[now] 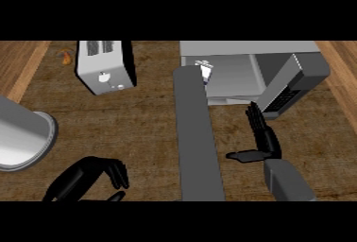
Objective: Pick up the milk, place it into the microwave and close the microwave
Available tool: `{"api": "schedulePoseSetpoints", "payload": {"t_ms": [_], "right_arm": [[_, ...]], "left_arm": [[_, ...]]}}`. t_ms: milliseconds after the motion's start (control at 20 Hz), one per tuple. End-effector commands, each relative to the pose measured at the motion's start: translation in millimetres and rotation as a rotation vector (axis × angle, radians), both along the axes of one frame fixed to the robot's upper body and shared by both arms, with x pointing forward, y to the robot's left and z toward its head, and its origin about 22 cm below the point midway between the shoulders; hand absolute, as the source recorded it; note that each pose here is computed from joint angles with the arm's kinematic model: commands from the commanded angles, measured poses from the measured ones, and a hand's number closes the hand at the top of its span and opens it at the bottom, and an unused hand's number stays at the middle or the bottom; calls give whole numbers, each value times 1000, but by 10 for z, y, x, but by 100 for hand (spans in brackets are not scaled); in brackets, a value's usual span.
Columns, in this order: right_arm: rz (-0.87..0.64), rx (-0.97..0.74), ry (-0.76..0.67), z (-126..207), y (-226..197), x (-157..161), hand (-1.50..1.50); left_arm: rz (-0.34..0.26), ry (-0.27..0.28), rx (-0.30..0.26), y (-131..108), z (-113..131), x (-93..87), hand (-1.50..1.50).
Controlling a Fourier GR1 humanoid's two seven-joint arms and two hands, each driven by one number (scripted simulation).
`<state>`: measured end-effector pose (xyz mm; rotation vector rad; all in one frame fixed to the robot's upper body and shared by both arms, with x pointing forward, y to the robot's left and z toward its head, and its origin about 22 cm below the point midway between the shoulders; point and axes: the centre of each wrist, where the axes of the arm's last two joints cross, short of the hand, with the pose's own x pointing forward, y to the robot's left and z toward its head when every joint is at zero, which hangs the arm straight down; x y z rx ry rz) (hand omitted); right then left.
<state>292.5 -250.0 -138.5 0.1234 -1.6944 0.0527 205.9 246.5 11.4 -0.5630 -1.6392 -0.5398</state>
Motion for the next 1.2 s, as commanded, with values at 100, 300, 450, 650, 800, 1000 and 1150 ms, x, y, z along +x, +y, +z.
{"api": "schedulePoseSetpoints", "payload": {"t_ms": [100,300,450,650,800,1000,1150], "right_arm": [[-56,-7,-14,-265,-478,-664,-150],[-92,-18,-20,-223,-690,-866,-150],[-120,3,-47,-173,-895,-1093,-150],[-119,-4,-84,-19,-1132,-1445,-150],[-90,53,-103,80,-1152,-1623,-150],[-77,60,-168,268,-1073,-1756,-150],[4,58,-183,590,-1278,-1662,-150]], "left_arm": [[-23,-2,78,-255,-17,293,150],[-91,-41,143,-527,-117,338,150],[-124,-65,179,-630,-181,530,150],[-129,-77,187,-877,-306,491,150],[-132,-114,187,-1018,-423,444,150],[-184,-110,162,-1368,-575,338,150],[-257,-45,212,-1604,-671,210,150]]}}
